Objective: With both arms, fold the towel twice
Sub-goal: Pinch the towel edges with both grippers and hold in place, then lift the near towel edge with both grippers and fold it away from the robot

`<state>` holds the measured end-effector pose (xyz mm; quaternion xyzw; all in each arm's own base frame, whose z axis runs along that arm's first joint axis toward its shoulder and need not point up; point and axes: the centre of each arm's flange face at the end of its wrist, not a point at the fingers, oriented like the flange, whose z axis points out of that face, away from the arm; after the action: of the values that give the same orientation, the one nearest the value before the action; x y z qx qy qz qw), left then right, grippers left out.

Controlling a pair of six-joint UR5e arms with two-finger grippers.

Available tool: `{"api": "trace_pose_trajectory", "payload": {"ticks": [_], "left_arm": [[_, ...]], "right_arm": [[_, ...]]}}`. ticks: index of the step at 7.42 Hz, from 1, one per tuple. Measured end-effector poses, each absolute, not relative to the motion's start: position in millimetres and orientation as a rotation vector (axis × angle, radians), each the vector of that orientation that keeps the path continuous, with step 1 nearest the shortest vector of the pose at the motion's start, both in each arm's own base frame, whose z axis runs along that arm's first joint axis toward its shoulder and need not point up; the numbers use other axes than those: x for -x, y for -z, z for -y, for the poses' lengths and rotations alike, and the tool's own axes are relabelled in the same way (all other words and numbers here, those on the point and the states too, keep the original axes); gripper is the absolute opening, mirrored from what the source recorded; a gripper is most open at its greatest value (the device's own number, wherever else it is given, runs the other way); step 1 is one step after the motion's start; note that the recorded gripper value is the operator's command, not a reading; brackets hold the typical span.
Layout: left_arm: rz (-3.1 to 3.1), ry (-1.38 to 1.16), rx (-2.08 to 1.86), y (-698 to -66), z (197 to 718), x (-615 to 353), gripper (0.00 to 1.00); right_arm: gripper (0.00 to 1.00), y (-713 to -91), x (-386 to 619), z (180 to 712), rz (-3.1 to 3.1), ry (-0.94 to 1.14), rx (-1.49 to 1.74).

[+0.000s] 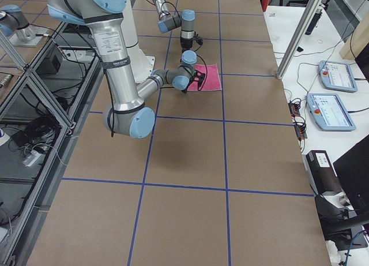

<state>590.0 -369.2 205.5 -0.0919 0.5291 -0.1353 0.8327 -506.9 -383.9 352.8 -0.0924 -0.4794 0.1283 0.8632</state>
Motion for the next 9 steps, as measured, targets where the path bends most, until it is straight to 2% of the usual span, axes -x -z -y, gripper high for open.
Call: {"api": "trace_pose_trajectory", "payload": {"ticks": [2,3,9], "left_arm": [[-1.122,0.287,0.194,-204.8,369.4,-589.9,0.00],[-1.123,0.287,0.194,-204.6,369.5,-589.9,0.00],[-1.132,0.290,0.190,-200.4,372.8,-585.3,0.00]], "right_arm": [[0.07,-352.9,507.1,383.7,1.005,-0.269,0.193],[0.00,-352.9,507.1,383.7,1.005,-0.269,0.193],[0.00,-344.3,502.9,384.3,1.022,-0.266,0.188]]}}
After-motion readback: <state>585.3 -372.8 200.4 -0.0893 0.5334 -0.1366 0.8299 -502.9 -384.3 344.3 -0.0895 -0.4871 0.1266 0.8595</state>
